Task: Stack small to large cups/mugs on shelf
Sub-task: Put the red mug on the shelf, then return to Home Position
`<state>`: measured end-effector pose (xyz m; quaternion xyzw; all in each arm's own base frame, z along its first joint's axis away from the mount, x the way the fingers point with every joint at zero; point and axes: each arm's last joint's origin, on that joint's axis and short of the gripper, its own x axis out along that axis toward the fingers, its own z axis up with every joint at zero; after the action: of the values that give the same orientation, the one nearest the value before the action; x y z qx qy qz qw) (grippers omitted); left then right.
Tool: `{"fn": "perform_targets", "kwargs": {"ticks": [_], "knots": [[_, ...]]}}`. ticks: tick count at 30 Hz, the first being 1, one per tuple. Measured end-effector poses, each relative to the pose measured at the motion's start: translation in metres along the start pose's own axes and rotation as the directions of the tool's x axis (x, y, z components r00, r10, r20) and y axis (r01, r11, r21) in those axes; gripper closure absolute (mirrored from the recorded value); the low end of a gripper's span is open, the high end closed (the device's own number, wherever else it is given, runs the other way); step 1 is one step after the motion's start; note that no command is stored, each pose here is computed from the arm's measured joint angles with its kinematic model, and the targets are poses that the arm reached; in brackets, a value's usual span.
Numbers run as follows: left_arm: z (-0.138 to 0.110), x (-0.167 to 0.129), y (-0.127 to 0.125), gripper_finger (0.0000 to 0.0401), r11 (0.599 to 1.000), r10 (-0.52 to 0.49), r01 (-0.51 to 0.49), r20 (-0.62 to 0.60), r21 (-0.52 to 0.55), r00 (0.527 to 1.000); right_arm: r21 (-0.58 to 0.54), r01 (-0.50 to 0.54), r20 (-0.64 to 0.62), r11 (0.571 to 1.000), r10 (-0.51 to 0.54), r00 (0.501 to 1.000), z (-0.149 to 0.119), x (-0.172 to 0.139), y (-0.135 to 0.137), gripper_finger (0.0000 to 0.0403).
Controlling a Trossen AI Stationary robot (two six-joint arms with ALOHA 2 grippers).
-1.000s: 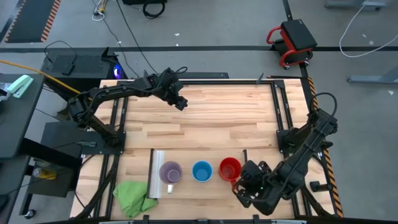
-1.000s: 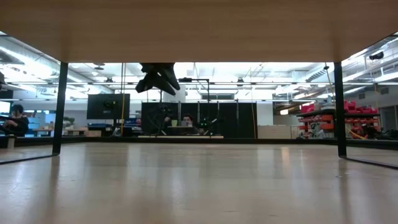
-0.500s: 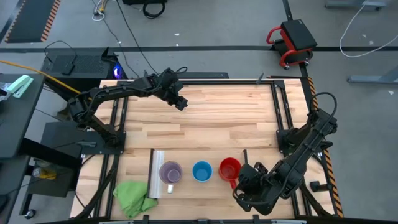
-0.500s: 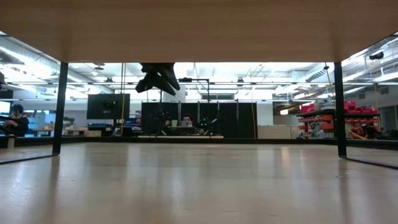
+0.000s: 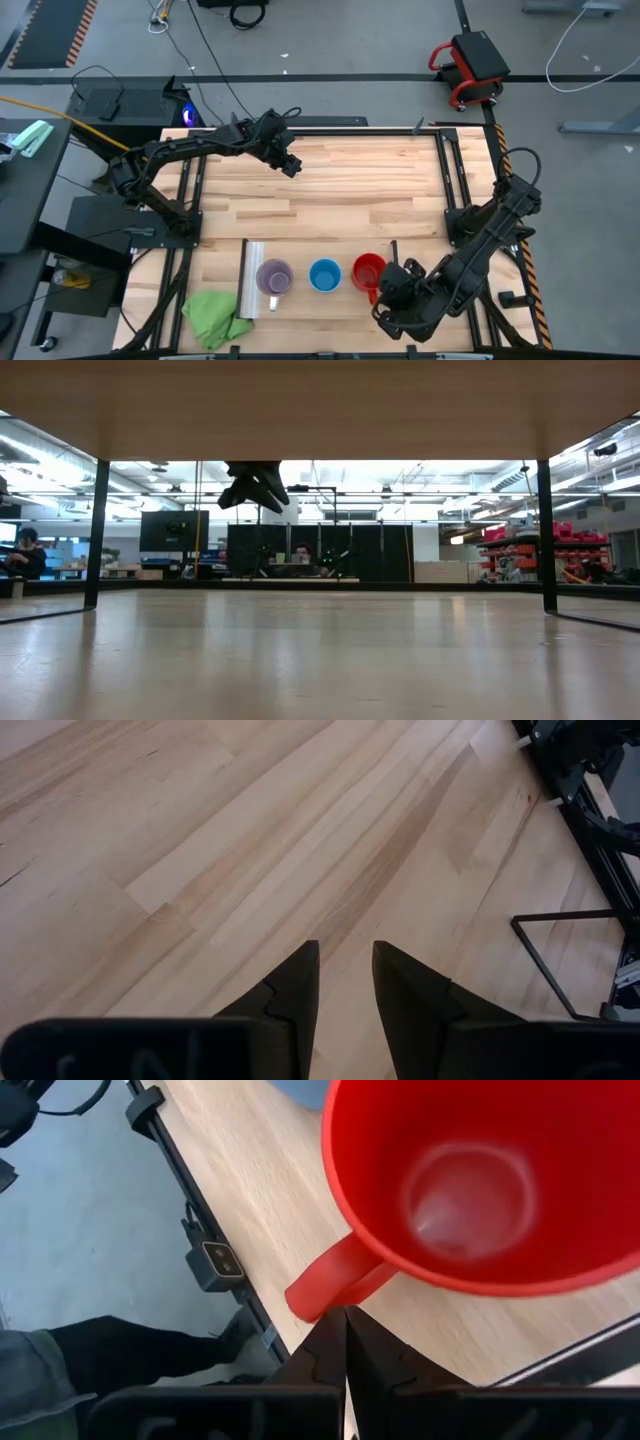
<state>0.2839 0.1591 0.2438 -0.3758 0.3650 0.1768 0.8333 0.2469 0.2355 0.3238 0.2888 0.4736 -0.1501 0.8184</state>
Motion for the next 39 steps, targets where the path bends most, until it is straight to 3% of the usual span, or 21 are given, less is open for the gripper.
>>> {"fn": "perform_targets", "kwargs": {"ticks": [15,20,25,33,36,39], "knots": [[0.0,0.0,0.0,0.0296,1.0,0.0,0.0,0.0,0.0,1.0,0.026,-0.005,-0.047,1.0,0.006,0.999,-0.006,-0.009,0.001,0.0394],[0.0,0.0,0.0,0.0296,1.0,-0.001,0.001,0.001,-0.001,1.0,0.02,0.011,-0.039,1.0,-0.01,0.999,0.003,-0.031,0.0,0.0394],[0.0,0.0,0.0,0.0296,0.997,-0.001,0.001,0.001,-0.071,1.0,-0.01,0.046,0.041,0.999,-0.046,0.998,0.017,-0.065,-0.004,0.0394],[-0.001,0.0,-0.001,0.0296,0.988,-0.005,0.004,-0.003,-0.153,1.0,-0.232,0.064,0.274,0.97,0.002,0.962,0.046,-0.129,-0.011,0.0394],[-0.001,0.001,-0.002,0.0296,0.991,-0.006,0.006,-0.005,-0.133,1.0,-0.401,0.094,0.338,0.911,0.052,0.94,0.055,-0.149,-0.015,0.0394],[-0.001,0.001,-0.002,0.0296,0.994,-0.007,0.007,-0.004,-0.112,1.0,-0.456,0.095,0.377,0.885,0.095,0.921,0.062,-0.167,-0.022,0.0394]]}}
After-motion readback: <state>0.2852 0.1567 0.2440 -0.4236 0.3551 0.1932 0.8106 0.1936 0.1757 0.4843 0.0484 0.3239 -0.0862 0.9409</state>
